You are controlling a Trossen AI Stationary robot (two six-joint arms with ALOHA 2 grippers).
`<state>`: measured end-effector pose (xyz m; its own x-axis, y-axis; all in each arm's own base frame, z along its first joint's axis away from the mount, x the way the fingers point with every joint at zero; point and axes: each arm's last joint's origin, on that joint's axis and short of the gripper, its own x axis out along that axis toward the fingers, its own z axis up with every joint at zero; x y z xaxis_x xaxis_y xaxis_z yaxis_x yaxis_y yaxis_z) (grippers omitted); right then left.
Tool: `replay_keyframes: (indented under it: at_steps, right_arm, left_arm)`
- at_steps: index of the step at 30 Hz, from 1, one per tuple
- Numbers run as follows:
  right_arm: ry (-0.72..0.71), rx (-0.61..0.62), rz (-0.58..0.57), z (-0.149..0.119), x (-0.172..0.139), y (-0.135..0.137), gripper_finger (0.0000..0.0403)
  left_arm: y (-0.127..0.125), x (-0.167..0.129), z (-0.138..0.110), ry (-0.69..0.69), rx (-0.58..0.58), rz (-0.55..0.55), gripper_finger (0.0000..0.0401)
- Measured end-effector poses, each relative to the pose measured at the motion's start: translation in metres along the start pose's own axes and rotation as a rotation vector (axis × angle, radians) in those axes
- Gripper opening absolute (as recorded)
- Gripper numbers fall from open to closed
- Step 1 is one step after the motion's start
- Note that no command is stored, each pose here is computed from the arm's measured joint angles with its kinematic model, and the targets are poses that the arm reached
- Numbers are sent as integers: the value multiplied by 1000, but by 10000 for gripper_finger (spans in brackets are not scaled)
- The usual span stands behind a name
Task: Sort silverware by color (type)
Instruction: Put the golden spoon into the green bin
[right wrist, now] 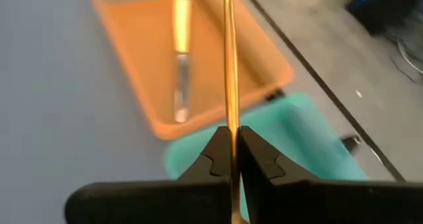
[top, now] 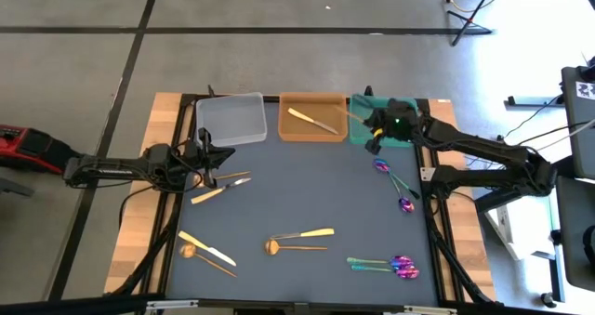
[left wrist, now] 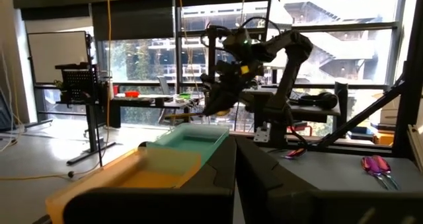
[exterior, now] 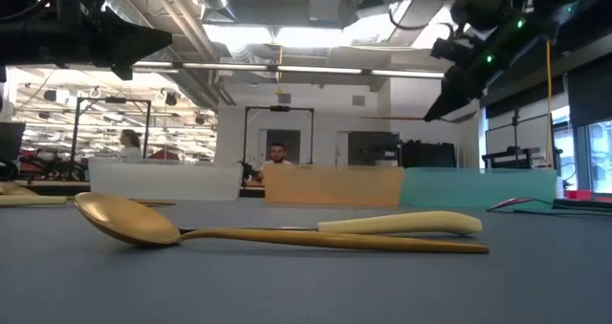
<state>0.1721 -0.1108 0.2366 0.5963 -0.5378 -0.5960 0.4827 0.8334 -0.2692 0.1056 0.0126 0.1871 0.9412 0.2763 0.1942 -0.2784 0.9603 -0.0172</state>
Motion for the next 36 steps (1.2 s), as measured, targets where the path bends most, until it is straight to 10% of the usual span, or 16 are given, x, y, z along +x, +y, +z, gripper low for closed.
replay_keyframes:
  at_steps: [26,36]
  right_arm:
    - [18,190,-251,-83,31,-35,6]
    - [3,261,-240,-84,44,-35,133]
  left_arm:
    - [0,0,0,-3,0,1,0]
    - [0,0,0,-1,-36,3,1]
